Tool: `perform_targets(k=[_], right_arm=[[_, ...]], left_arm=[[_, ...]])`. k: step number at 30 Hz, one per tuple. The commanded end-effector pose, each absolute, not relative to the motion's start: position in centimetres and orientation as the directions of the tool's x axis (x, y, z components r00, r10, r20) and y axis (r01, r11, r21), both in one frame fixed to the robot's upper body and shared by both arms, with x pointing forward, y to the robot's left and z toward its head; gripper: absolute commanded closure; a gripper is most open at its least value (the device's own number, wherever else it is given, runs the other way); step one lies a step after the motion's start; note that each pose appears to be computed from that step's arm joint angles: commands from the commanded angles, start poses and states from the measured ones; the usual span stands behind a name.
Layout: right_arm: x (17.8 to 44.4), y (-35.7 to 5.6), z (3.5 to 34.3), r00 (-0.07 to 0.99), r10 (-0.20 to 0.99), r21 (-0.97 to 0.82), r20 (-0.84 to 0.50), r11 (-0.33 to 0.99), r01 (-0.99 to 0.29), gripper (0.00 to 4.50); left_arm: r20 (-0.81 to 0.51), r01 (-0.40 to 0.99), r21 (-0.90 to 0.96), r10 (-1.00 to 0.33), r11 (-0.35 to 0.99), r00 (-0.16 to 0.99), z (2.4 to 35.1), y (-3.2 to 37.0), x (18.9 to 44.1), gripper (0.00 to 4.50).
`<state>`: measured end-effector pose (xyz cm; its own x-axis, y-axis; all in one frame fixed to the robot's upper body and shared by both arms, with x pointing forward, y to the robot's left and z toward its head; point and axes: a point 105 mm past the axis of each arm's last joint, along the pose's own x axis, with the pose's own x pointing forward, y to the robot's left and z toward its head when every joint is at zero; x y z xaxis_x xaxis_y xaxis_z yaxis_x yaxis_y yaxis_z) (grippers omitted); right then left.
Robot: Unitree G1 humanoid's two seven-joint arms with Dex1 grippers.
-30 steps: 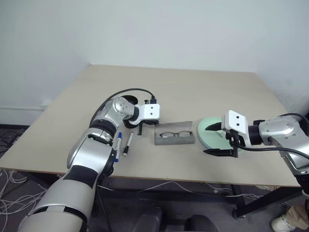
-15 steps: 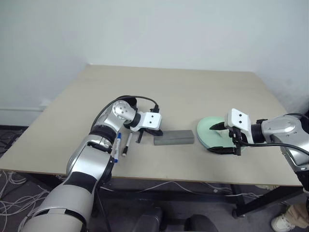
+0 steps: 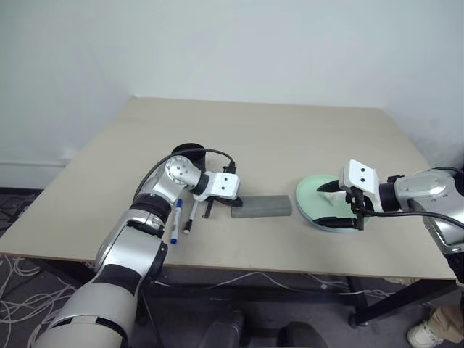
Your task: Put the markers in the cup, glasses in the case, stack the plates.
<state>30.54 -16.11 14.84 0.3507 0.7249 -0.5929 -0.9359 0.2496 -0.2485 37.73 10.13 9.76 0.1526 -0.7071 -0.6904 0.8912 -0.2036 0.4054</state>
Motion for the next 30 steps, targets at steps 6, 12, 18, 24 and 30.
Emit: perform_targets(k=[6, 12, 18, 24, 30], right_arm=[[30.9, -16.3, 16.2, 0.372, 0.732, -0.293, -0.571, 0.241, -0.925, 0.00], [31.2, -16.0, 16.1, 0.357, 0.738, -0.280, -0.572, 0.233, -0.931, 0.00], [31.6, -15.9, 15.9, 0.340, 0.743, -0.276, -0.577, 0.215, -0.937, 0.00], [31.9, -16.5, 15.8, 0.326, 0.741, -0.265, -0.586, 0.205, -0.942, 0.00], [32.3, -16.4, 15.6, 0.304, 0.743, -0.256, -0.597, 0.182, -0.949, 0.00]], left_arm=[[-0.556, 0.894, 0.440, -0.807, -0.083, 0.198, 13.8, 12.0, 36.9, 4.49], [-0.503, 0.945, 0.317, -0.830, 0.083, 0.242, 13.0, 13.0, 33.3, 4.49], [-0.418, 0.861, 0.209, -0.753, 0.464, 0.508, 13.8, 14.4, 32.7, 3.28], [-0.415, 0.628, 0.170, -0.523, 0.759, 0.744, 13.6, 17.0, 33.5, 1.33], [-0.494, 0.418, 0.159, -0.295, 0.894, 0.818, 12.2, 18.9, 33.8, 0.41]])
